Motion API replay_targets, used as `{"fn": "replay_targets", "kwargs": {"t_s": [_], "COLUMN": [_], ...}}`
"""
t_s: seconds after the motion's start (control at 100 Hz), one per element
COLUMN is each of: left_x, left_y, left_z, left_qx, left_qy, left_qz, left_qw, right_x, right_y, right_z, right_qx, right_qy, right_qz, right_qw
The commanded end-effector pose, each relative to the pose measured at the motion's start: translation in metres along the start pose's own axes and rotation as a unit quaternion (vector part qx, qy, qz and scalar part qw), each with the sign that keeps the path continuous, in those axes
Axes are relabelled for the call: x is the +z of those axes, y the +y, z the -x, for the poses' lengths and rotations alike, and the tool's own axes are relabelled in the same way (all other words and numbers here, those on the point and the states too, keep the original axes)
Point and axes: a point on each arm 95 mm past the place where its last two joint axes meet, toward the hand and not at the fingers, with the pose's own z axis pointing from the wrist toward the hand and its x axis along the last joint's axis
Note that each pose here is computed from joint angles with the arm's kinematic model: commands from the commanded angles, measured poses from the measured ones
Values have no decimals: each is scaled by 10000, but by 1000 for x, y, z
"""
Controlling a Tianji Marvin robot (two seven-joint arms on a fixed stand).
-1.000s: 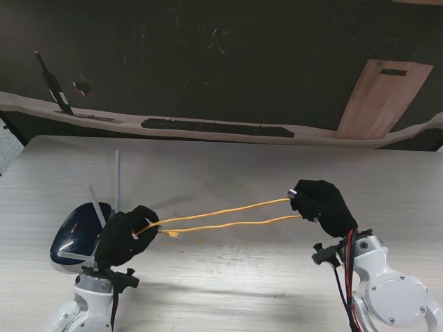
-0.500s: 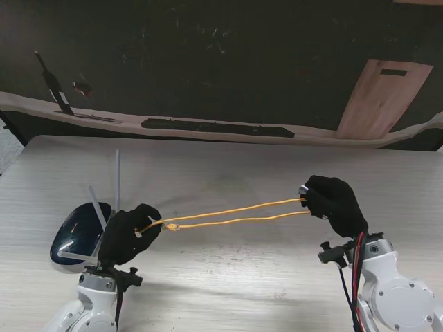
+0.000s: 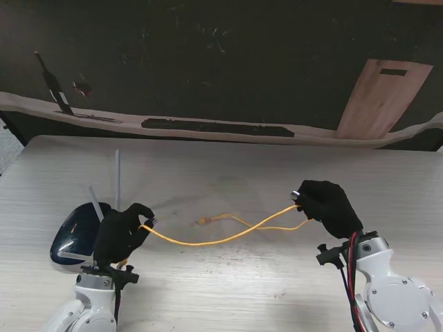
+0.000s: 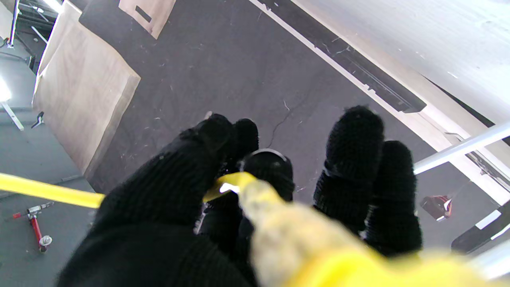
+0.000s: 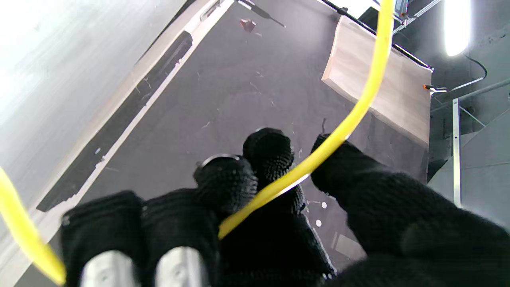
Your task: Untangle the Ethernet cable and plug it into the router
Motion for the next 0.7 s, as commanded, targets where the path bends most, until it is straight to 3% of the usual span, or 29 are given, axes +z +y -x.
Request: {"fn": "replay_targets", "kwargs": {"t_s": [0.0, 0.18, 0.37, 0.51, 0.69], "left_x": [0, 0, -2, -3, -4], "left_y": [2, 4, 7, 8, 10], "left_z": [-4, -7, -11, -12, -13], "left_qx": [-136, -624, -1246, -1372, -1554], "left_qy": [7, -8, -49, -27, -43], "left_qz": [106, 371, 690, 871, 1079], "left_qw": [9999, 9974, 9898, 9867, 9819], "right_x": [1, 5, 9, 8, 3], "right_y": [-8, -18, -23, -22, -20], "right_z": [-2, 2, 6, 7, 13], "right_qx": [53, 39, 7, -76, -457], "right_qy": [-47, -231, -380, -356, -175], "right_qz": [-250, -513, -567, -593, -899], "right_qw": [9997, 9984, 9977, 9976, 9947]}}
